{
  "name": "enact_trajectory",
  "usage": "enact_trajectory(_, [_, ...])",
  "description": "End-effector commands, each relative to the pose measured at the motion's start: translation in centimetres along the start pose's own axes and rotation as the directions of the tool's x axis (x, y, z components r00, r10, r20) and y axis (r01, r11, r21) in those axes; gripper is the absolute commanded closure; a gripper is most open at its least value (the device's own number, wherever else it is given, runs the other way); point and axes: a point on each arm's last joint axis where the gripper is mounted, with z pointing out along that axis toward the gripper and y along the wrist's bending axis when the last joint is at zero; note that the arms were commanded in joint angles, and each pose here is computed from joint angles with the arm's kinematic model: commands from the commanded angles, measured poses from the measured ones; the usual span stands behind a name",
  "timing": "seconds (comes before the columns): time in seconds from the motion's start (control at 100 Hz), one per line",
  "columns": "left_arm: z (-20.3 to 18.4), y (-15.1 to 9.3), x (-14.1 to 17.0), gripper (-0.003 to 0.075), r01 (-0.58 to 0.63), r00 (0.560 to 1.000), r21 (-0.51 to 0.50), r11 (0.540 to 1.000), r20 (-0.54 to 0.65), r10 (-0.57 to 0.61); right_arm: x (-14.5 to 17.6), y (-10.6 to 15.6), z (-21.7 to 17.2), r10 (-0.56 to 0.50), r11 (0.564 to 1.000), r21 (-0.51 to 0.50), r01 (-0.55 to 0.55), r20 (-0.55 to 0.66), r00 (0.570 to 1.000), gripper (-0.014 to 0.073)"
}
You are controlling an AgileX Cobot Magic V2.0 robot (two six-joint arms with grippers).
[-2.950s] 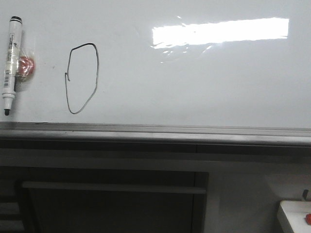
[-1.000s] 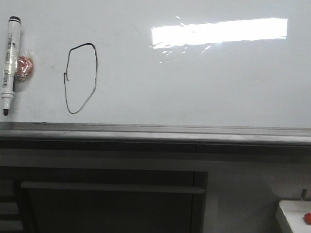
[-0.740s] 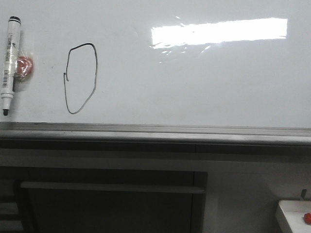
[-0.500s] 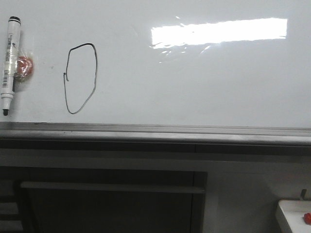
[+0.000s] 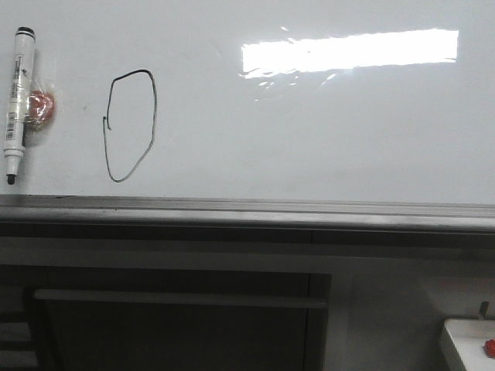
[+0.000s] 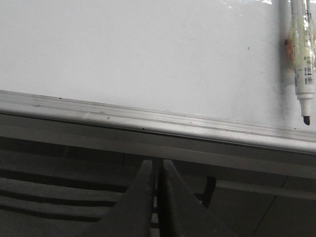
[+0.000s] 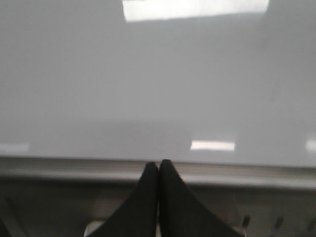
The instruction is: Write number 0 on whiteboard
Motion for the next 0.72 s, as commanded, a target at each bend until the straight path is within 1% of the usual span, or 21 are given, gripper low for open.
enact_trajectory(0.0, [-0.09, -0.03, -0.23, 0.0741, 0.010, 0.998, 0.007, 1.000, 0.067, -0.010, 1.15, 0.00, 0.05, -0.005, 1.000, 0.005, 0.005, -0.050, 0.999, 0.0645])
enact_trajectory(0.02, [-0.09, -0.03, -0.23, 0.0741, 0.010, 0.998, 0.007, 1.000, 0.067, -0.010, 1.27, 0.00, 0.04, -0.005, 1.000, 0.004, 0.005, -0.062, 0.998, 0.0645])
enact_trajectory(0.71, [-0.09, -0.03, -0.23, 0.0741, 0.010, 0.998, 0.007, 1.000, 0.067, -0.010, 1.21, 0.00, 0.04, -0.005, 1.000, 0.005, 0.005, -0.056, 0.998, 0.0645])
